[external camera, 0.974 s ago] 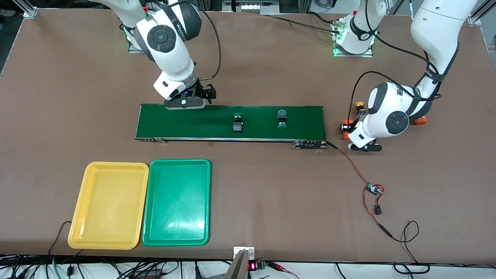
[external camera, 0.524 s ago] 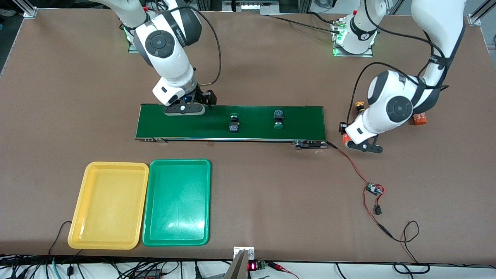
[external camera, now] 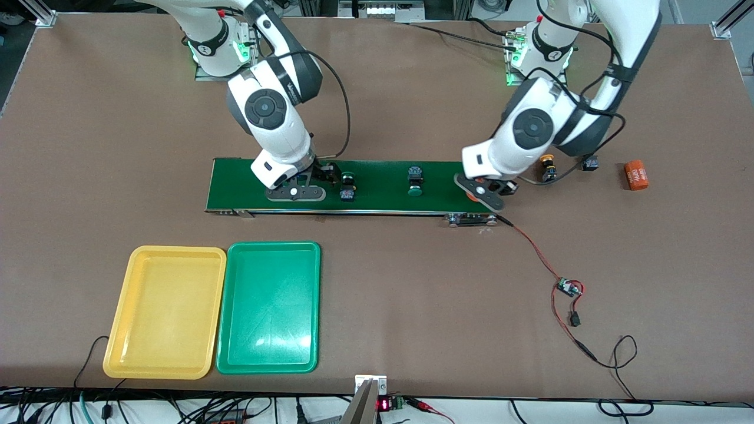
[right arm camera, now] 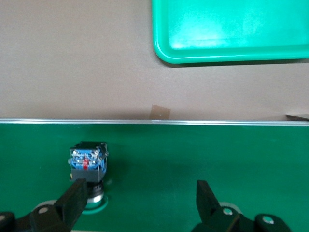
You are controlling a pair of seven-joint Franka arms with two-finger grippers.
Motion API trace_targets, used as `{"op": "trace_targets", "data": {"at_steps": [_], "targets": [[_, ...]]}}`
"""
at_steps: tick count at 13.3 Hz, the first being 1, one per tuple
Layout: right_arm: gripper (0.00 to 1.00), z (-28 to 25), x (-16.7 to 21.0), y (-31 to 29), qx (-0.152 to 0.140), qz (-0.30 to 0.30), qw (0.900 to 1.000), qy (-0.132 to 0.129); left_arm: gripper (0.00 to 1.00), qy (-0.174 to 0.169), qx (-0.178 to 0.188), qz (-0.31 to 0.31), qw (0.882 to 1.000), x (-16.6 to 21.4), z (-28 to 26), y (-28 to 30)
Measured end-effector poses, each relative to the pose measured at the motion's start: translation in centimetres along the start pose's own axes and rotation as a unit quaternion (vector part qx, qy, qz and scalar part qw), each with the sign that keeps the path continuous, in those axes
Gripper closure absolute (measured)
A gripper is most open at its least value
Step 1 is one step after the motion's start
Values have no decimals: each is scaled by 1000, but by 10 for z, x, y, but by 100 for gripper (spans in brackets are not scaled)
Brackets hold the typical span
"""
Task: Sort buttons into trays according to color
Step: 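Place the cylinder on the belt while the right gripper grasps the button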
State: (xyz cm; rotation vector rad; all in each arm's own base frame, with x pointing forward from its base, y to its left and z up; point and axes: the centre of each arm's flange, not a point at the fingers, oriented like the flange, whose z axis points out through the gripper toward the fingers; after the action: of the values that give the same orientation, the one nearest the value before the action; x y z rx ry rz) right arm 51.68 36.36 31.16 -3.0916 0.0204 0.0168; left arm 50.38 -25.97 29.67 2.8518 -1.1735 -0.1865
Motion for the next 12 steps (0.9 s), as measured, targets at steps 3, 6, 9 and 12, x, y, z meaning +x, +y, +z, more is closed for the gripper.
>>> {"op": "trace_targets", "data": {"at_steps": [3,6,9,12], "targets": [[0,17,1,-2,0,12,1000,-2,50,-8,27,153,988,1,-1,1],[0,19,0,-5,0,16,1000,-3,50,-40,90,272,957,9,6,23],[0,20,-1,-7,-1,23,1000,-3,50,-59,117,344,930,19,19,62],[0,35,-11,-19,-7,23,1000,-14,50,-66,112,374,918,22,30,83]]}}
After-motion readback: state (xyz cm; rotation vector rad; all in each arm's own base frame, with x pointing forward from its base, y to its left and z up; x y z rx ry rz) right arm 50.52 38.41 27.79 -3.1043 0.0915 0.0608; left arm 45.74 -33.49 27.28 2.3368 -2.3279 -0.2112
